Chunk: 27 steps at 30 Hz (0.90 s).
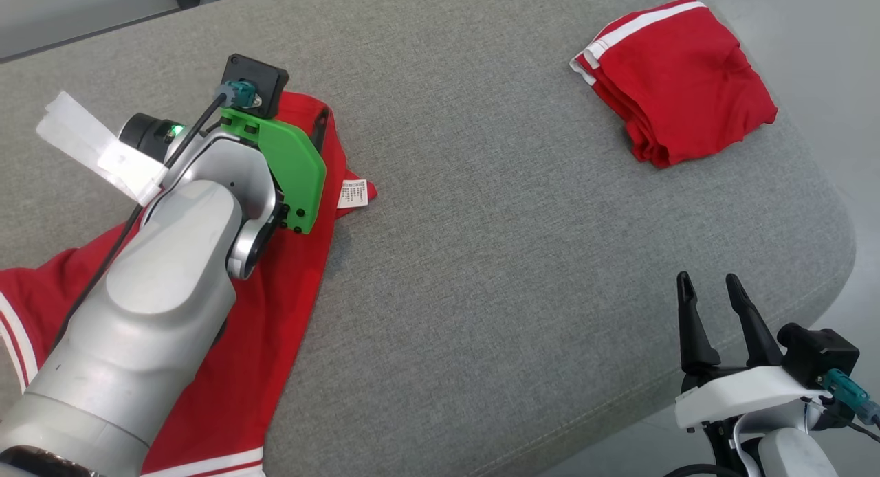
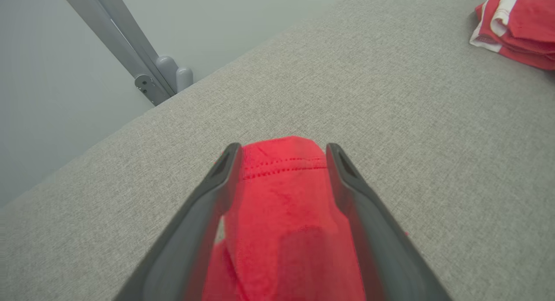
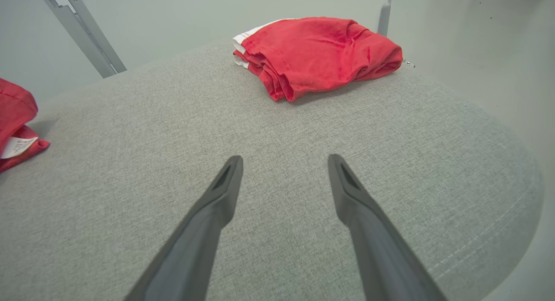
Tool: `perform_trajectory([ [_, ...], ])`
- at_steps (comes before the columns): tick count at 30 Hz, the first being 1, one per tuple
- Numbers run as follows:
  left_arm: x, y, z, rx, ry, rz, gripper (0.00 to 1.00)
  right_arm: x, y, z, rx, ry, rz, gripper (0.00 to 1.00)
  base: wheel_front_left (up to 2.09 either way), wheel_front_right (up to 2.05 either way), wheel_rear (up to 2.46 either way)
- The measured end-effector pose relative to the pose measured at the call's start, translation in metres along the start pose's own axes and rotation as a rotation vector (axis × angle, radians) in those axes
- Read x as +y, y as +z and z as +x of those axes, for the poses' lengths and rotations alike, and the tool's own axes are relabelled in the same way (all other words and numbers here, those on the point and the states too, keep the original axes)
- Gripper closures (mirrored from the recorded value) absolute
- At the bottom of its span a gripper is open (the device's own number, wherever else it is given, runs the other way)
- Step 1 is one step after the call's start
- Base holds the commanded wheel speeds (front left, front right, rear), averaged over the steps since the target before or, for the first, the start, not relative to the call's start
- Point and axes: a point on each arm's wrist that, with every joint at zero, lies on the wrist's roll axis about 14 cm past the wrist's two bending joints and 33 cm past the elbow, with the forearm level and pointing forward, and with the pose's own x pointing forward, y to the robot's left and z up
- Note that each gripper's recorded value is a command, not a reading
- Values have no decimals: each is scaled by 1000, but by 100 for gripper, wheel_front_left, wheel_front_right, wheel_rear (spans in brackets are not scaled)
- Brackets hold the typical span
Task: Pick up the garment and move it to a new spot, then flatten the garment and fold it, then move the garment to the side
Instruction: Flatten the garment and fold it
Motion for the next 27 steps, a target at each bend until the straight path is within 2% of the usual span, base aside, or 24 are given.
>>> perform_trajectory([
  [6,8,4,-1,7,17,14,0,2,2,0,-8,9,3,0,0,0,0],
  [7,6,2,-1,18,8,13,4,3,3,-1,-9,10,3,0,0,0,0],
  [8,3,0,-1,32,-3,15,15,3,3,-1,-11,11,3,0,0,0,0],
  [10,-4,-4,0,55,-21,22,58,3,4,-2,-15,12,3,0,0,0,0],
  [11,-6,-6,0,61,-29,23,72,3,5,-3,-17,11,3,0,0,0,0],
  [12,-8,-8,0,72,-34,27,91,2,6,-3,-19,10,4,0,0,0,0],
  [13,-9,-10,0,80,-38,32,100,1,6,-4,-21,8,4,0,0,0,0],
  [19,-21,-2,0,47,-84,7,100,-2,9,-7,-29,-2,7,0,0,0,0],
  [25,-76,31,-13,-56,-301,-191,100,-7,8,-14,-30,-13,8,0,0,0,0],
  [27,-91,39,-23,-69,-358,-199,100,-9,9,-16,-33,-17,5,0,0,0,0],
])
